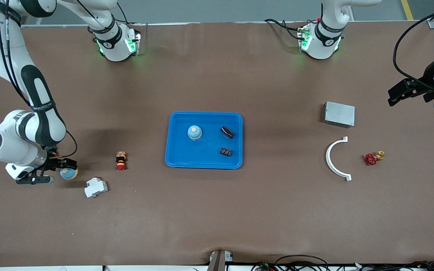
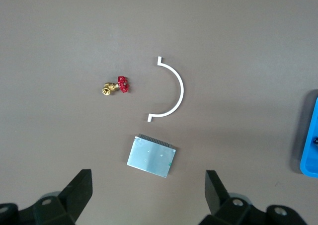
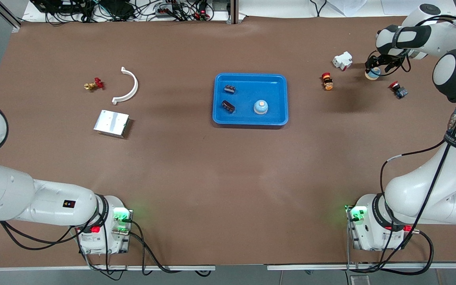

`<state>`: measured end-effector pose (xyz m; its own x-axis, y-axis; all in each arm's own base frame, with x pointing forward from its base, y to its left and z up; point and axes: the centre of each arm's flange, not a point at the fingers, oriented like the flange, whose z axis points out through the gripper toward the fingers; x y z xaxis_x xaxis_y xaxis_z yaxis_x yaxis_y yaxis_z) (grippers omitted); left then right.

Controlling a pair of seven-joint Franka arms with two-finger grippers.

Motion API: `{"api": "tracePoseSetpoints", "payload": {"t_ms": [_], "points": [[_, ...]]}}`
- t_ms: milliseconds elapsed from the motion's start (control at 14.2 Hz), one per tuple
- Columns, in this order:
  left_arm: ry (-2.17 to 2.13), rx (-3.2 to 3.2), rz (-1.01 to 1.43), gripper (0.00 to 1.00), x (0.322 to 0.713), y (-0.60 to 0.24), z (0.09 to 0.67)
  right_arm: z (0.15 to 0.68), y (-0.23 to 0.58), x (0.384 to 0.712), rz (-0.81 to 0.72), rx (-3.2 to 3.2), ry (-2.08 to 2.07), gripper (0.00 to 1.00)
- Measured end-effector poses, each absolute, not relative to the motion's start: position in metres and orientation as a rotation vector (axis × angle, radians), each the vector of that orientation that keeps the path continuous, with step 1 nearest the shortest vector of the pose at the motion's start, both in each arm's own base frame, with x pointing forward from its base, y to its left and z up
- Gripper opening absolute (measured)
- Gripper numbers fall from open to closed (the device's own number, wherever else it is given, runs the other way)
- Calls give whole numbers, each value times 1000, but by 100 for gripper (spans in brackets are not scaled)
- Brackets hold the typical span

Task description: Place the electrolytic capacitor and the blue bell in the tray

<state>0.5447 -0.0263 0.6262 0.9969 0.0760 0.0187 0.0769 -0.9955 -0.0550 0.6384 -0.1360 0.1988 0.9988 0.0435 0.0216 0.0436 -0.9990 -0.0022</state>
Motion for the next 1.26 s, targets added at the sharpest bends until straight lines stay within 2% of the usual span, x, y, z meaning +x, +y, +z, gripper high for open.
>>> {"api": "tracePoseSetpoints", "payload": {"t_ms": [914, 984, 1124, 1195, 1265], "points": [[60, -3127, -11, 100, 527, -50, 630, 180, -132, 640, -59, -3133, -63, 100], [59, -3127, -14, 100, 527, -50, 631, 180, -132, 641, -59, -3132, -65, 93], [52, -3127, -16, 100, 527, -48, 632, 182, -131, 642, -71, -3118, -38, 70], [49, -3127, -16, 100, 527, -47, 632, 187, -131, 643, -76, -3112, -28, 66], [47, -3127, -15, 100, 527, -46, 632, 187, -131, 644, -79, -3109, -23, 66]]}}
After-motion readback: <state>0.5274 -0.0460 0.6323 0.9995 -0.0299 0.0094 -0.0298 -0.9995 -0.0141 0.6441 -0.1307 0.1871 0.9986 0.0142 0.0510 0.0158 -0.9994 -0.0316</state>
